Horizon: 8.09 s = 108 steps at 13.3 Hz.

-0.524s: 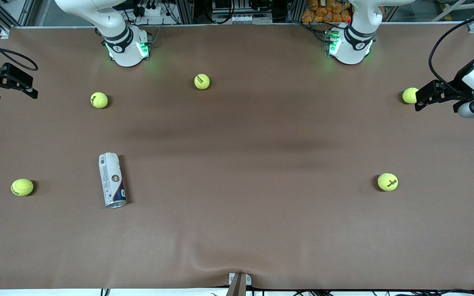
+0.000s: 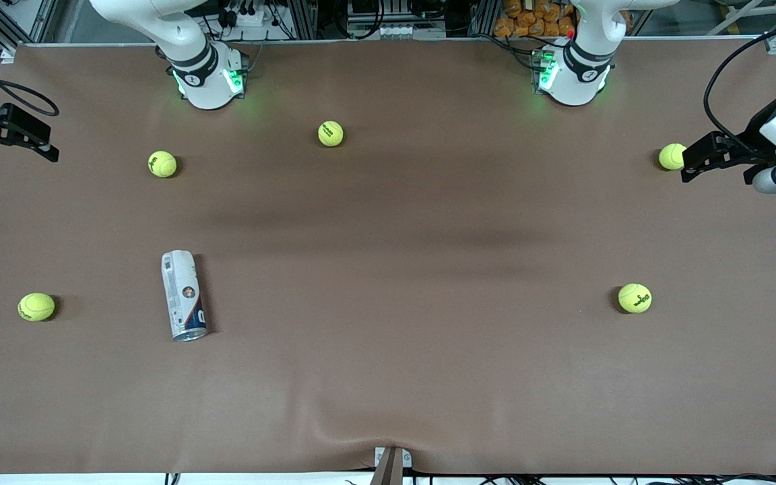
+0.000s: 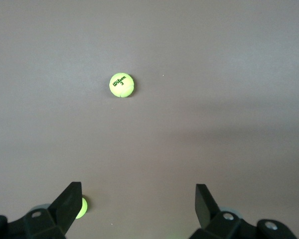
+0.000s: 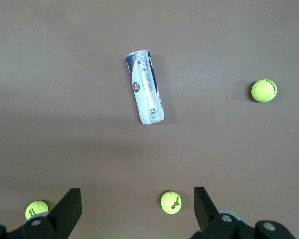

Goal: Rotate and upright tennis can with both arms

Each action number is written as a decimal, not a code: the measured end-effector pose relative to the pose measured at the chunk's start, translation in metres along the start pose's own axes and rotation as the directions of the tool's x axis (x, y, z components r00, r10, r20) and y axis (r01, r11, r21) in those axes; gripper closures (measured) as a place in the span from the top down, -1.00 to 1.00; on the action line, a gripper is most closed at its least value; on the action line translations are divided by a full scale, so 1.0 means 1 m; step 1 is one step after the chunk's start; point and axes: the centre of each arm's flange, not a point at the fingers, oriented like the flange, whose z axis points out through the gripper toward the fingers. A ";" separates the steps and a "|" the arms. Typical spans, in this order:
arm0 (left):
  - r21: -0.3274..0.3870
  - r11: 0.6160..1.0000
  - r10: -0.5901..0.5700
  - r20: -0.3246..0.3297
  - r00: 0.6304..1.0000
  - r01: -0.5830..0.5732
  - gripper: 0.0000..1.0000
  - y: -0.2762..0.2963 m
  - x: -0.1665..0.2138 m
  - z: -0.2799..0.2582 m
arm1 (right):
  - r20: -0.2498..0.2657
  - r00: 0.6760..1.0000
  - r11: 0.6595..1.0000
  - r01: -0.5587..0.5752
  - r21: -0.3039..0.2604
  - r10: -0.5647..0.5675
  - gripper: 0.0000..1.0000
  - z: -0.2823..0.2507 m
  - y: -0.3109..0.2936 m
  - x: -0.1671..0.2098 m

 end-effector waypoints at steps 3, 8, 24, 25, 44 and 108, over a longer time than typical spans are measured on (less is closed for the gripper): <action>0.000 1.000 -0.010 0.001 1.000 0.010 1.00 -0.005 0.000 0.000 | 0.052 0.999 1.000 -0.001 -0.001 0.001 1.00 0.012 0.000 -0.001; 0.000 1.000 -0.013 0.004 1.000 0.013 1.00 -0.007 0.001 0.002 | 0.181 0.983 0.999 0.014 -0.042 -0.006 1.00 0.103 -0.010 0.049; 0.000 1.000 -0.017 0.005 1.000 0.017 1.00 -0.009 0.002 0.003 | 0.165 0.984 0.985 0.093 -0.147 -0.068 1.00 0.406 -0.016 0.078; 0.000 1.000 -0.017 0.005 1.000 0.017 1.00 -0.009 0.002 0.003 | 0.160 0.984 0.983 0.103 -0.153 -0.078 1.00 0.414 -0.019 0.080; 0.000 1.000 -0.020 0.005 1.000 0.020 1.00 -0.014 0.002 0.003 | 0.154 0.981 0.968 0.146 -0.205 -0.116 1.00 0.471 -0.016 0.108; 0.014 1.000 0.009 0.037 0.999 -0.010 1.00 -0.007 0.000 0.009 | 0.163 0.134 0.102 0.977 -0.188 -0.977 1.00 0.418 -0.534 0.014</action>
